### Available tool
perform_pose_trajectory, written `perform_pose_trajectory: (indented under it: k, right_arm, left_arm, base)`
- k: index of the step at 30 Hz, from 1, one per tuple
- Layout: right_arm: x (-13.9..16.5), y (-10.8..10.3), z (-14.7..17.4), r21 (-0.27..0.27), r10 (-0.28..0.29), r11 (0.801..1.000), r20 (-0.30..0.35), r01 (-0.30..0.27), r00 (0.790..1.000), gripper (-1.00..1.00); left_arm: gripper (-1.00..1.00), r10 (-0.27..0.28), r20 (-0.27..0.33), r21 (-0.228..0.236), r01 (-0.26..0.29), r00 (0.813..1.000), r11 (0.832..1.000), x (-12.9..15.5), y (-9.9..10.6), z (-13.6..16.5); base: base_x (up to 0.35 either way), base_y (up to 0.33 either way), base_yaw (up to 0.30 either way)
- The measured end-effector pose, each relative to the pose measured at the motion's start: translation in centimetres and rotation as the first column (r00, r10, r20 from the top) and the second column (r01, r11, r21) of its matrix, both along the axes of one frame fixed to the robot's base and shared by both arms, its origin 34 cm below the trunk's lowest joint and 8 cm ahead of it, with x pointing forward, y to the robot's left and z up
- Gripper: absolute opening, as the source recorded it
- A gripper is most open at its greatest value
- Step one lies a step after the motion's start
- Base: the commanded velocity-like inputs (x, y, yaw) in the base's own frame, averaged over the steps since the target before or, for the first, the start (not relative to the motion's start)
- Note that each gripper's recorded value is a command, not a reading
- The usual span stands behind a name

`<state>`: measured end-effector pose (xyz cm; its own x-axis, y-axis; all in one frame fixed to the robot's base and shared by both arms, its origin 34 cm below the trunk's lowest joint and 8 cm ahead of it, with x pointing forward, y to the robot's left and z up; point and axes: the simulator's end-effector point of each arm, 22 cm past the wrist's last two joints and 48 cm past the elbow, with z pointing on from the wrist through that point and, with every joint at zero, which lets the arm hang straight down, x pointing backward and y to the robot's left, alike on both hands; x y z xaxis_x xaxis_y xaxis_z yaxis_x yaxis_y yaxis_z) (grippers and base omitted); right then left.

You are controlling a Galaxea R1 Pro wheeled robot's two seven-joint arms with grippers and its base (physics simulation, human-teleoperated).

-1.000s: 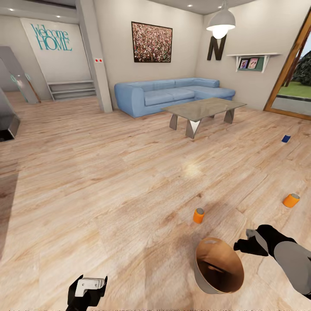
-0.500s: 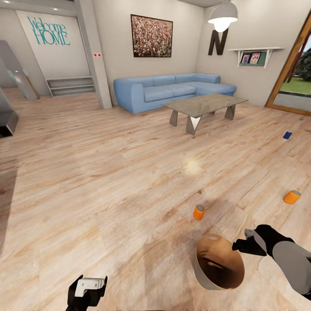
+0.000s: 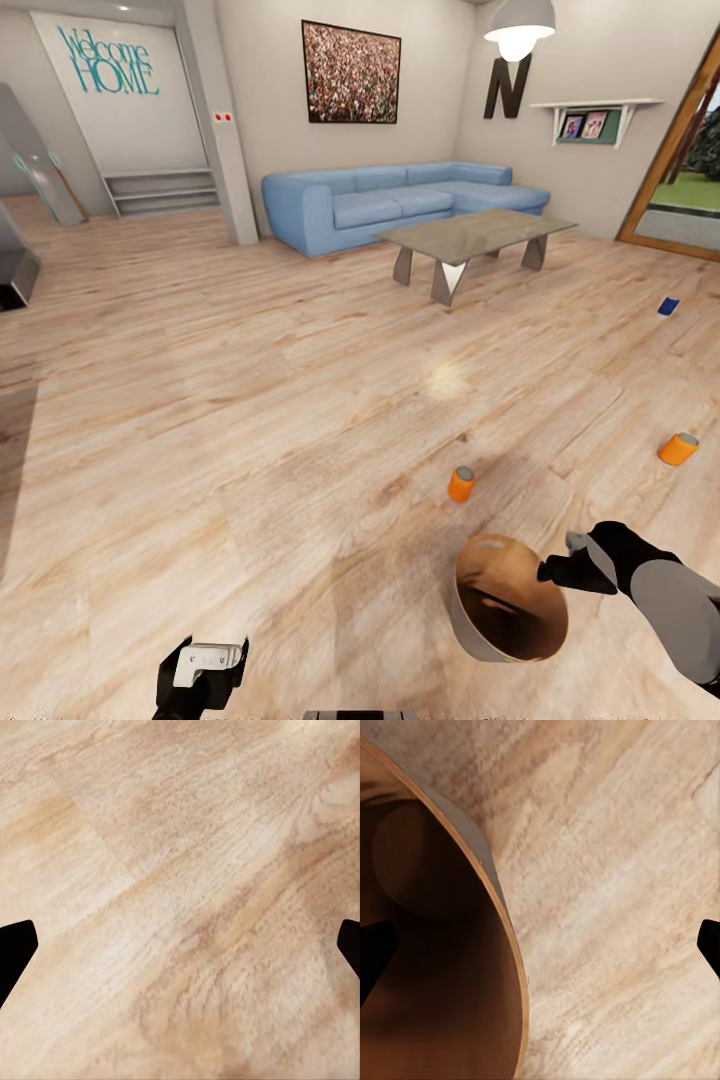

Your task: Put the three can of soda from the living room inside the tash can in the kitchen.

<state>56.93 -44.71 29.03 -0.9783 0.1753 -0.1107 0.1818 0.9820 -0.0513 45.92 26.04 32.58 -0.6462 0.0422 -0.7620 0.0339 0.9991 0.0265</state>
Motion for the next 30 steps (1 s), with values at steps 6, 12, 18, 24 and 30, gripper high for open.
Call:
perform_pose_trajectory:
  k: [6,12,18,24,30]
  right_arm:
    - [-0.3,0.3,-1.4,0.003,0.003,1.000,-0.004,-0.003,1.000,1.00]
    - [-0.4,0.5,-1.6,0.005,0.005,1.000,-0.007,-0.005,1.000,1.00]
    - [-0.2,0.4,-1.7,0.002,0.009,1.000,0.006,-0.009,1.000,1.00]
    - [0.1,0.4,-1.9,-0.001,0.013,1.000,0.023,-0.013,1.000,1.00]
    - [-0.1,0.4,-2.8,-0.001,0.013,1.000,0.028,-0.013,1.000,1.00]
  left_arm:
    - [1.00,0.000,-0.005,0.000,0.000,1.000,1.000,-0.4,0.0,-1.3]
    - [1.00,0.000,-0.008,0.000,0.000,1.000,1.000,-0.5,0.0,-1.4]
    - [1.00,0.000,-0.009,0.000,0.000,1.000,1.000,-0.5,0.0,-1.5]
    - [1.00,0.000,-0.010,0.001,0.000,1.000,1.000,-0.6,0.0,-1.7]
    - [1.00,0.001,-0.010,0.001,-0.001,1.000,1.000,-0.8,0.1,-2.6]
  base:
    - [0.000,0.000,0.000]
    - [0.000,0.000,0.000]
    - [0.000,0.000,0.000]
    - [0.000,0.000,0.000]
    - [0.000,0.000,0.000]
